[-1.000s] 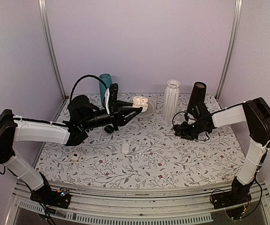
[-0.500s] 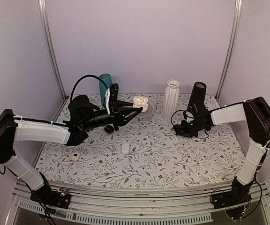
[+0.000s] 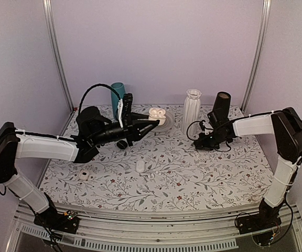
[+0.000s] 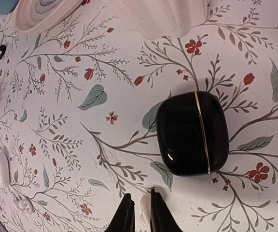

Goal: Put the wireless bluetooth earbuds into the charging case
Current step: Pick up the left earbud from the center of the board.

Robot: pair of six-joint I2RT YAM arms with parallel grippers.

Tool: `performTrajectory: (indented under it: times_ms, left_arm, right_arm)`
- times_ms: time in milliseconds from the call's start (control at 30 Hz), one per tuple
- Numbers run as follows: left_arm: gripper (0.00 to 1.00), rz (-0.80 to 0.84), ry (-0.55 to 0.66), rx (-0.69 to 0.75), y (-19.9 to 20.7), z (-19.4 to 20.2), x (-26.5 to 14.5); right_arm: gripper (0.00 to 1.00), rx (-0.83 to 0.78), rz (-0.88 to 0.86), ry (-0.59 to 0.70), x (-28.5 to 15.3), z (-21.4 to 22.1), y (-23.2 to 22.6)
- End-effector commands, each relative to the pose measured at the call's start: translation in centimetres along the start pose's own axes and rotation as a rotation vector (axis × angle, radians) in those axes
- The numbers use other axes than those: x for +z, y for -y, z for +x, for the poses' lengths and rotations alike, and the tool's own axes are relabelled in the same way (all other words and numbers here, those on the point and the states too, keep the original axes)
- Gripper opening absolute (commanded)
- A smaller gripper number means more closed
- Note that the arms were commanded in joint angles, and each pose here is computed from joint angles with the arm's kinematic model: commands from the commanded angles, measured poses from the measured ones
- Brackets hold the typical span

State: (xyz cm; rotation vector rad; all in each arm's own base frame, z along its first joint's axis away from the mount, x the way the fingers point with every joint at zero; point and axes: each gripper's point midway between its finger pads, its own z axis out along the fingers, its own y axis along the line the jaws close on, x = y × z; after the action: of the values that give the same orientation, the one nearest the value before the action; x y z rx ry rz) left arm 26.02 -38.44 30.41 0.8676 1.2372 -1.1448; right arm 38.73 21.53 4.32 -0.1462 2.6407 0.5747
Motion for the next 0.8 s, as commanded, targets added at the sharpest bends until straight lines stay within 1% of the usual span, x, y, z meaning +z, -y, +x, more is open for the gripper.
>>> performTrajectory:
  times_ms: [0,267,767]
  left_arm:
    - [0.0,-0.011,0.019,0.009,-0.5,-0.89,-0.05]
    - [0.0,-0.013,0.018,0.012,-0.5,-0.85,-0.12]
    - [0.0,-0.014,0.019,0.015,-0.59,-0.75,-0.03]
  right_arm:
    - [0.13,-0.074,0.044,-0.048,0.78,0.78,-0.1]
    - [0.12,-0.098,0.097,-0.076,1.18,1.27,0.27]
    - [0.1,-0.107,0.107,-0.101,1.41,1.64,0.19]
